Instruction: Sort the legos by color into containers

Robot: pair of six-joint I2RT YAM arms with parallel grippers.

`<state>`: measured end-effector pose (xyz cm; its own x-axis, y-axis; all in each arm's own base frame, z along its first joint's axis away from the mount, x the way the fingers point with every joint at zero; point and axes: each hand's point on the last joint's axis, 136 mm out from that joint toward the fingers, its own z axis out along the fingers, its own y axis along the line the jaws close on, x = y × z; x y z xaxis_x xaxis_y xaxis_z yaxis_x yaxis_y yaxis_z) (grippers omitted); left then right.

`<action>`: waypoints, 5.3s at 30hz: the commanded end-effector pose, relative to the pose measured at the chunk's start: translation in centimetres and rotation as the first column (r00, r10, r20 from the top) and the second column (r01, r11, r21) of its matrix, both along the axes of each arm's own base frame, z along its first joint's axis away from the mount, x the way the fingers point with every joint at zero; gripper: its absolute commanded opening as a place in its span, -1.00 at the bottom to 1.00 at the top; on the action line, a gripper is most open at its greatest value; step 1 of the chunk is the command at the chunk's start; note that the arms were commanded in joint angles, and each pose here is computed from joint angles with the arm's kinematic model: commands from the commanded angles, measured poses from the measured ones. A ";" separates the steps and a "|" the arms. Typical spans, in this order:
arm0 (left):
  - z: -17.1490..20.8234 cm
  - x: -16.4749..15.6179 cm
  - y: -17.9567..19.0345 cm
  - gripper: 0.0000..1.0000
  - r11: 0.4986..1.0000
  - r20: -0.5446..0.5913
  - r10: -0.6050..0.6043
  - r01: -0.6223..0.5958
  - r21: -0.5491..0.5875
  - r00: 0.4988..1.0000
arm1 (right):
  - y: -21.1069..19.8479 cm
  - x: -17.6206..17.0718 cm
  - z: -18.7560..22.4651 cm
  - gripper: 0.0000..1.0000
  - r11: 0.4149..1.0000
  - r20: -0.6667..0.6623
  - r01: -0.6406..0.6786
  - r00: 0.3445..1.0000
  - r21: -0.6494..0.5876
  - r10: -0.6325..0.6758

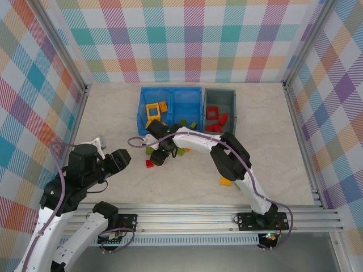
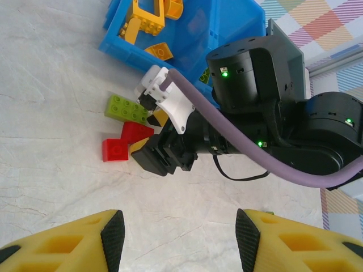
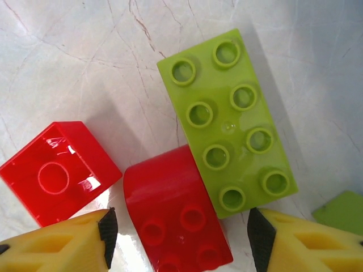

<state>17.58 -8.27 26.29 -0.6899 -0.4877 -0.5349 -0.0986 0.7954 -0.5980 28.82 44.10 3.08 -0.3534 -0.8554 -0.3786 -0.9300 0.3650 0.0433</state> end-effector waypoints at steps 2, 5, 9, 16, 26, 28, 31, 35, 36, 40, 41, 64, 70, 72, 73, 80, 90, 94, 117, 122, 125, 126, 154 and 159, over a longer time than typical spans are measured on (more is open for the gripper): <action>0.9 0.1 -0.4 0.12 1.000 0.021 -0.020 0.021 -0.010 1.000 | -0.3 -0.8 -1.1 0.18 1.000 -0.030 -0.001 1.000 -0.025 0.000; 0.9 0.0 -0.4 0.12 1.000 0.025 -0.020 0.021 -0.014 0.999 | -0.5 -0.7 -1.1 0.14 0.999 -0.013 0.007 1.000 -0.034 -0.008; 0.9 0.0 -0.4 0.13 1.000 0.026 -0.019 0.020 -0.021 0.999 | -0.7 -0.6 -1.5 0.11 0.998 0.009 0.015 1.000 -0.054 -0.014; 1.1 -0.2 -0.1 0.13 1.000 0.030 -0.010 0.010 -0.011 1.000 | -0.5 -0.8 -1.6 -0.12 0.997 0.056 0.031 0.998 -0.064 -0.028; 2.1 0.0 -1.2 0.14 0.997 0.053 -0.047 0.050 -0.065 0.998 | -3.3 -3.9 8.1 -0.39 0.990 0.087 0.081 0.992 0.113 -0.091; 2.6 0.4 -2.2 0.14 0.991 0.058 -0.075 0.081 -0.104 0.996 | -5.4 -4.9 10.1 -0.40 0.985 0.093 0.105 0.989 0.135 -0.118; 3.8 1.5 -4.5 0.13 0.970 0.069 -0.138 0.148 -0.194 0.988 | -9.9 -5.1 12.9 -0.40 0.948 0.080 0.254 0.959 0.191 -0.273; 5.4 3.3 -7.9 0.12 0.947 0.114 -0.199 0.221 -0.234 0.973 | -17.2 -2.5 15.5 -0.40 0.830 0.074 0.509 0.841 0.227 -0.536; 5.8 3.6 -9.2 0.12 0.945 0.128 -0.226 0.249 -0.214 0.966 | -19.1 -1.4 15.8 -0.39 0.784 0.080 0.580 0.790 0.222 -0.608; 5.5 4.6 -15.7 0.12 0.937 0.147 -0.333 0.344 -0.059 0.931 | -25.4 2.6 15.1 -0.39 0.569 0.108 0.813 0.559 0.124 -0.822; 5.4 4.9 -17.1 0.12 0.934 0.154 -0.347 0.355 -0.030 0.925 | -26.6 3.4 14.8 -0.40 0.519 0.131 0.849 0.506 0.096 -0.852; 3.1 4.1 -30.3 0.09 0.889 0.216 -0.456 0.429 0.163 0.863 | -30.8 12.5 6.4 0.01 0.148 0.222 0.972 0.187 -0.181 -0.957; 1.7 3.6 -30.0 0.09 0.886 0.177 -0.460 0.436 0.161 0.870 | -29.7 12.7 9.3 0.30 0.182 0.184 0.977 0.200 -0.111 -0.962; 0.8 3.3 -30.1 0.09 0.885 0.155 -0.460 0.438 0.160 0.874 | -28.9 12.7 11.5 0.22 0.210 0.164 0.976 0.216 -0.053 -0.962; 0.4 3.1 -30.3 0.09 0.885 0.142 -0.461 0.440 0.154 0.876 | -28.5 12.6 12.8 0.17 0.228 0.152 0.974 0.228 -0.018 -0.962; -4.9 0.5 -33.6 0.10 0.888 -0.052 -0.447 0.450 0.098 0.893 | -29.4 8.9 22.5 0.03 0.272 0.106 0.947 0.256 0.172 -0.961; -13.6 -4.6 -41.9 0.21 0.921 -0.408 -0.364 0.388 -0.027 0.837 | -34.1 -3.9 31.2 0.23 0.398 0.047 0.829 0.414 0.392 -0.909; -16.3 -5.0 -43.7 0.28 0.941 -0.494 -0.305 0.336 -0.027 0.814 | -35.4 -8.0 32.9 0.24 0.409 0.016 0.791 0.452 0.455 -0.892; -24.1 -0.1 -45.5 0.17 0.986 -0.599 -0.017 0.111 0.120 0.800 | -36.6 -11.6 32.5 0.21 0.375 -0.048 0.799 0.447 0.471 -0.893; -25.0 1.1 -45.0 -0.12 0.986 -0.595 0.019 0.083 0.143 0.803 | -36.4 -11.7 32.2 0.21 0.375 -0.058 0.800 0.451 0.469 -0.890; -25.0 1.4 -44.7 -0.22 0.985 -0.592 0.026 0.079 0.151 0.805 | -36.5 -11.8 31.9 0.21 0.377 -0.057 0.802 0.452 0.463 -0.890; -25.0 1.5 -44.7 -0.28 0.985 -0.592 0.026 0.081 0.153 0.806 | -36.5 -11.8 31.9 0.21 0.377 -0.058 0.802 0.452 0.463 -0.890; -8.4 21.2 -23.0 -0.64 0.923 -0.257 -0.038 0.132 0.362 0.966 | -23.9 -9.2 31.0 0.03 0.578 -0.143 0.591 0.758 0.562 -0.636; -9.4 27.5 -21.9 -0.66 0.924 -0.221 -0.052 0.131 0.358 0.974 | -19.7 -8.7 29.0 0.01 0.613 -0.118 0.566 0.780 0.551 -0.614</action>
<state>43.25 -29.08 16.46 -0.8173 -0.3177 -0.4807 -0.2239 0.9438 -0.2432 18.94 22.94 30.81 -0.7052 -0.1891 -0.6833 -0.5347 0.7747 0.3374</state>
